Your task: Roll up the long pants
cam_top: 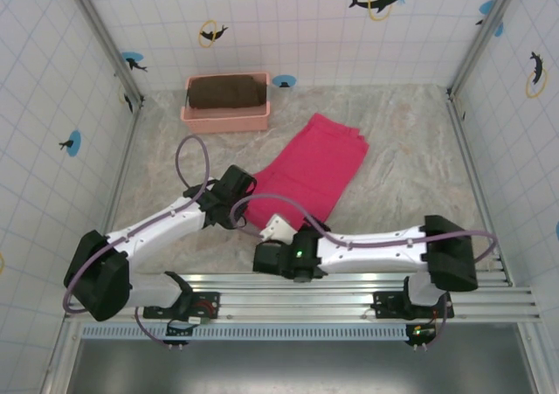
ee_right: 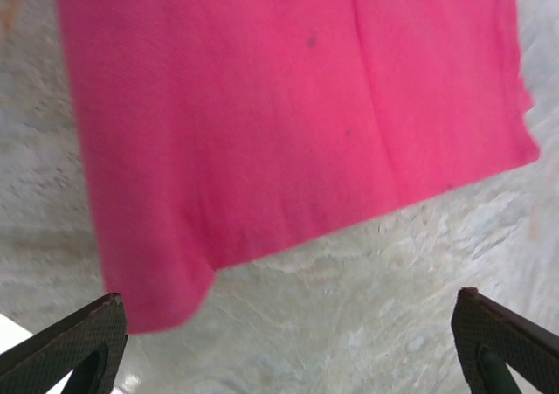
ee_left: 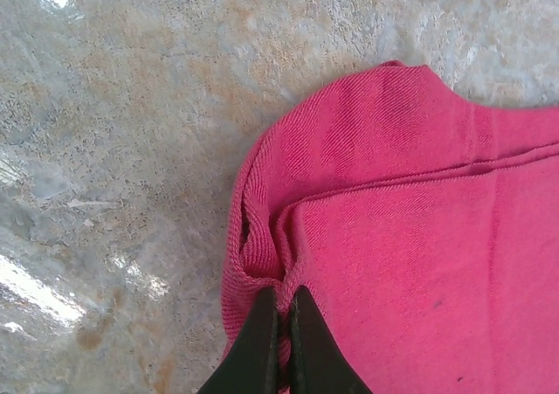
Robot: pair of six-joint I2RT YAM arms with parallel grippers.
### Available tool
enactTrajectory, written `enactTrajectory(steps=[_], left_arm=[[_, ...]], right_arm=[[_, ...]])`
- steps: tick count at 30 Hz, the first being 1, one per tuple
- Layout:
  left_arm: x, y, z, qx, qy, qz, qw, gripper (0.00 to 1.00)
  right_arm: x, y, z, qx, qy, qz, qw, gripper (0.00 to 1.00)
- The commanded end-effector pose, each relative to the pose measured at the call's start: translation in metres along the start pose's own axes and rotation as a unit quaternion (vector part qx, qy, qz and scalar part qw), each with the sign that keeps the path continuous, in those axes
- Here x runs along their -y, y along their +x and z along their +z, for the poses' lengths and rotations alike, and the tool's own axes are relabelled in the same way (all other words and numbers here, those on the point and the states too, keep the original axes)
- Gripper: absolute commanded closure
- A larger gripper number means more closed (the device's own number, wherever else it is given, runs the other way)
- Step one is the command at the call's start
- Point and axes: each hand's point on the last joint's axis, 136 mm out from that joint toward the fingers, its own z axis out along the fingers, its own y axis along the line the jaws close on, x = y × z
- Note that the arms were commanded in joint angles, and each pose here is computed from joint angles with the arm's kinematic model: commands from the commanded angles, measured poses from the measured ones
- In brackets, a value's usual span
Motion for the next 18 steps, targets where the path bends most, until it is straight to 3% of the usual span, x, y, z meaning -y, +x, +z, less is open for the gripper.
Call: enactTrajectory(steps=[1, 5, 13, 18], left_arm=[[-0.001, -0.006, -0.005, 0.0, -0.018, 0.013, 1.0, 1.0], [-0.003, -0.01, -0.007, 0.002, -0.026, 0.015, 1.0, 1.0], [0.0, -0.01, -0.009, 0.001, -0.029, 0.021, 0.999, 1.0], [0.003, -0.01, -0.008, -0.001, -0.031, 0.023, 0.999, 1.0]], right_arm=[[-0.003, -0.019, -0.009, 0.034, 0.085, -0.009, 0.996, 0.01], [-0.024, -0.022, -0.011, 0.04, 0.113, -0.021, 0.993, 0.01], [-0.018, -0.006, 0.015, 0.023, 0.201, -0.047, 0.978, 0.01], [-0.024, -0.003, 0.028, 0.018, 0.215, -0.053, 0.975, 0.01]])
